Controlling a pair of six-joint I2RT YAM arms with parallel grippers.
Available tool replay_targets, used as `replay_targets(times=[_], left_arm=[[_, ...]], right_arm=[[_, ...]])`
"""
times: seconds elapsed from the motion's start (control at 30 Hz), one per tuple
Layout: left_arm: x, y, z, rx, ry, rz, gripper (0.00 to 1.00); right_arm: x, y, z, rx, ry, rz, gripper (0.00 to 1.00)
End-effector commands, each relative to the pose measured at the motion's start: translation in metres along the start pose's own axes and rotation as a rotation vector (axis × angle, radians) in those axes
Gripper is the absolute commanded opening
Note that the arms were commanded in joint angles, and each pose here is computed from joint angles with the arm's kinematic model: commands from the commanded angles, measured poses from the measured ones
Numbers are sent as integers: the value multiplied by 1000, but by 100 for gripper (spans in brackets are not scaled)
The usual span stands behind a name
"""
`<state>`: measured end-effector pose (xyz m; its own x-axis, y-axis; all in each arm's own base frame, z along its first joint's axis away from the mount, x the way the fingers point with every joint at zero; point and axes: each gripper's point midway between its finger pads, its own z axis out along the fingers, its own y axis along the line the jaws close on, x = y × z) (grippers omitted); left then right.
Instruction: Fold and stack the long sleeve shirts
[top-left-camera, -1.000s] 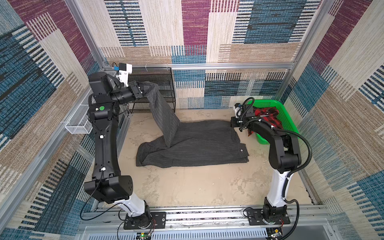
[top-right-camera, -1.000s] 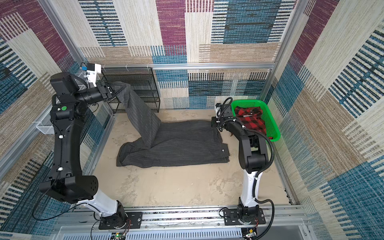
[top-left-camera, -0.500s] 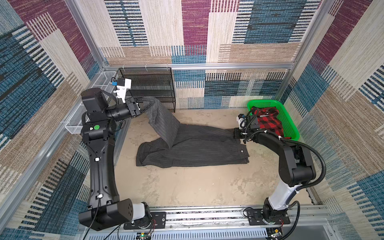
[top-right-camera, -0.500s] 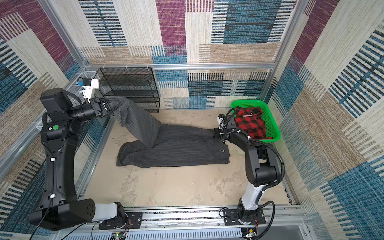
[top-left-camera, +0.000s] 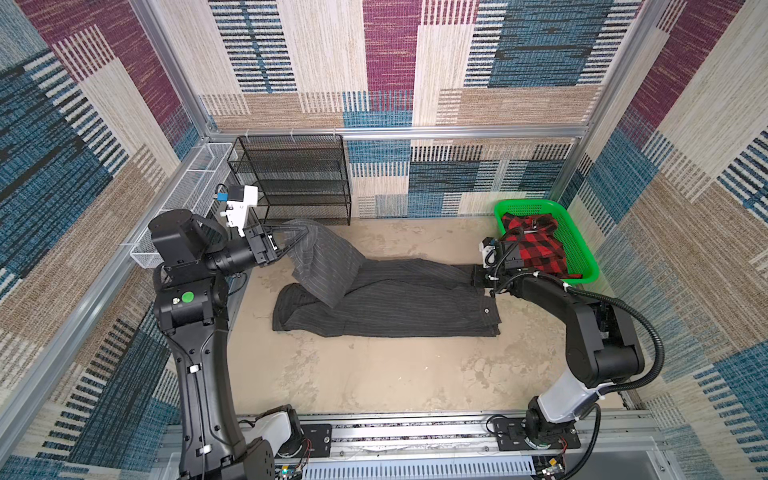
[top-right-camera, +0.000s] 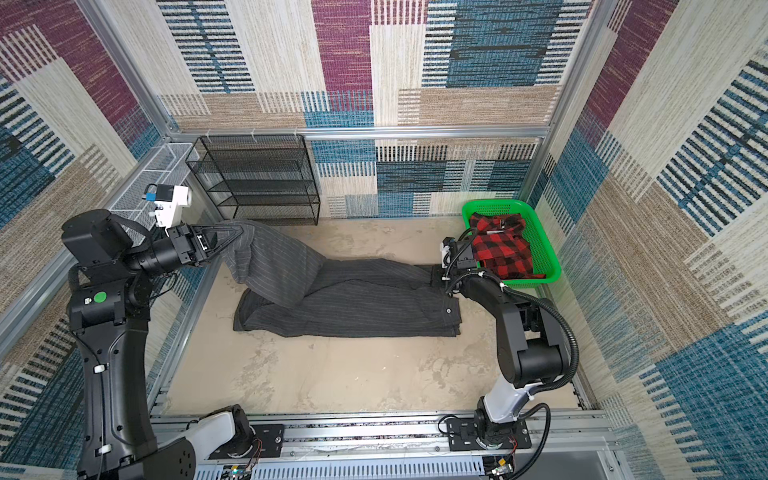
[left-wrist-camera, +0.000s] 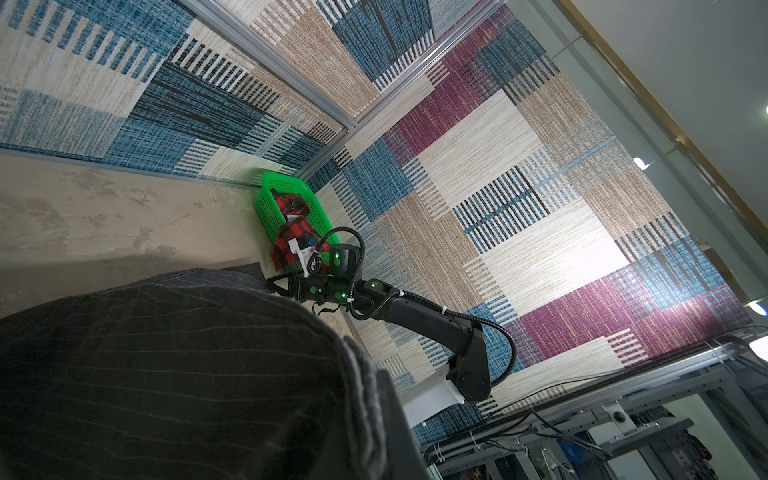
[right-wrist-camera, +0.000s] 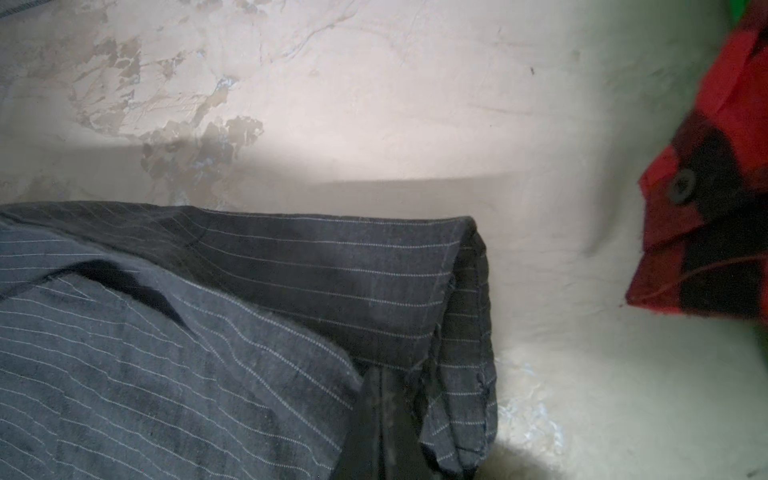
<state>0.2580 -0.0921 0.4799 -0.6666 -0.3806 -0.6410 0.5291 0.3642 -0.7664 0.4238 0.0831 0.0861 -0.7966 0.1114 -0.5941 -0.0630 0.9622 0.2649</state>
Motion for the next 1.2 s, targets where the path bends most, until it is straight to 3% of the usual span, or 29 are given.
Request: replay_targets(times=[0.0,0.2,0.47,0.67,0.93,1.17], left_arm=[[10,6,-7,-39,-6,-89,0],[25,37,-17,-198,-21,-174,0],[34,69,-24,-317,-41,-210,0],[26,55,-21,-249,-53,-171,0],[20,47,-18,-151,-63,-171,0],[17,38,-20,-105,-81,-162,0]], right_arm=[[7,-7,-1,34,-6,61,5],[28,-16,0,73,47,114,7],[19,-28,-7,165,50,148,25],[2,-9,-21,81,9,181,31],[12,-1,-24,37,26,206,40],[24,13,-17,-44,49,235,43]])
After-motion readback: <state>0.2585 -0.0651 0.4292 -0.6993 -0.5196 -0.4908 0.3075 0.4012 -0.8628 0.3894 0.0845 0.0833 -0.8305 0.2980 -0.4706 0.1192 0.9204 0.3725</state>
